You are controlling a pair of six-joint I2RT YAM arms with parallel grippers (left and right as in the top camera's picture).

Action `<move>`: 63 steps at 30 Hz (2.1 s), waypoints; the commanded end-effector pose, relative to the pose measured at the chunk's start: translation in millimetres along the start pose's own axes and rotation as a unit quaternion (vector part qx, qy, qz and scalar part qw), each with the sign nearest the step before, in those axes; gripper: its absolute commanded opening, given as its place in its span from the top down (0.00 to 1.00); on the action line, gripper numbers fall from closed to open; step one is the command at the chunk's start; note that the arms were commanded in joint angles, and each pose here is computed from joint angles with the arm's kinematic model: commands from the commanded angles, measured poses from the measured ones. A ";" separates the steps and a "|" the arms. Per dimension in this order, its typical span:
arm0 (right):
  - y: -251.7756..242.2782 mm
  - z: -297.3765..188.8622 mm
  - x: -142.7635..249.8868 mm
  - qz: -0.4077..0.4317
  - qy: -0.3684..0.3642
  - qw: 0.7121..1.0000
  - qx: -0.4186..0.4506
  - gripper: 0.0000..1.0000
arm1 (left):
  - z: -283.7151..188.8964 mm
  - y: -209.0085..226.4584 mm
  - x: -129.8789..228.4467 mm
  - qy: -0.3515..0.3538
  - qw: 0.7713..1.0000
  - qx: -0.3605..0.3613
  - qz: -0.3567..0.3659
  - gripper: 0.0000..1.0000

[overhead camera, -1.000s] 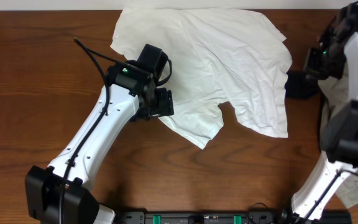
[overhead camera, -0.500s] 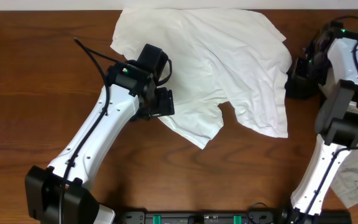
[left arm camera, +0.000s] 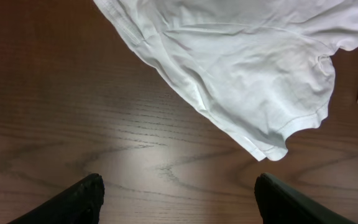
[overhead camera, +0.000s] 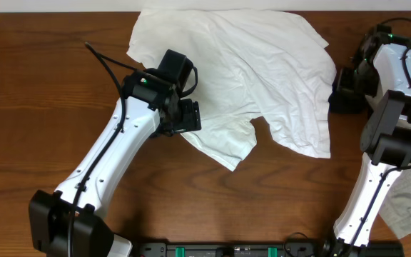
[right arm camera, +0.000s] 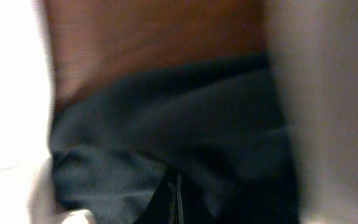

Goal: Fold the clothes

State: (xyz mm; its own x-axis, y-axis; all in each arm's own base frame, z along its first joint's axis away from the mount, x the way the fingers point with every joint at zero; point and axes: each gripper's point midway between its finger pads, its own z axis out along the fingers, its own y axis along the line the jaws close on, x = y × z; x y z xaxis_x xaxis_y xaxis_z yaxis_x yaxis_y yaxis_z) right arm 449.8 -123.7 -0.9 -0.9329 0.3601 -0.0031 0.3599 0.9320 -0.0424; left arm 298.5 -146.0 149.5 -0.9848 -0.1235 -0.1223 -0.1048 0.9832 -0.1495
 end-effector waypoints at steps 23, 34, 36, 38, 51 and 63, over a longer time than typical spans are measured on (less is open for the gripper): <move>-122.0 -26.6 17.2 0.192 -0.001 0.964 0.184 0.86 | 0.3 0.4 -1.7 -0.004 1.000 0.001 0.000 0.12; -22.9 -181.0 21.5 0.105 -0.119 0.982 -0.102 0.01 | 7.7 9.8 29.1 0.057 0.997 -0.017 -0.041 0.11; -10.8 -190.7 35.6 0.089 -0.108 0.984 -0.112 0.01 | 19.8 8.9 40.2 0.076 0.996 -0.013 -0.053 0.11; 2.9 -191.7 48.5 0.055 -0.090 0.988 -0.113 0.01 | 37.8 0.8 53.9 0.101 0.993 0.014 -0.057 0.11; 56.3 -153.3 88.7 -0.025 -0.011 0.994 -0.104 0.01 | 90.4 -3.7 61.3 0.090 0.991 0.063 -0.073 0.11; 74.0 -84.0 126.4 -0.040 0.061 0.991 -0.113 0.01 | 113.6 -3.5 26.7 0.033 0.995 0.056 -0.073 0.10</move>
State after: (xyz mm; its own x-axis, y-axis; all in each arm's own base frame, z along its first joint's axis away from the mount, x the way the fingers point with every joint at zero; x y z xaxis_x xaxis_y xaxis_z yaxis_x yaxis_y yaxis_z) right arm 363.4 -16.0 85.1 -0.9509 0.2952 0.0932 0.3068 0.9387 0.1574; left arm 281.1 -177.5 46.9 -0.9741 -0.2255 -0.0197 -0.2084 0.9274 -0.3107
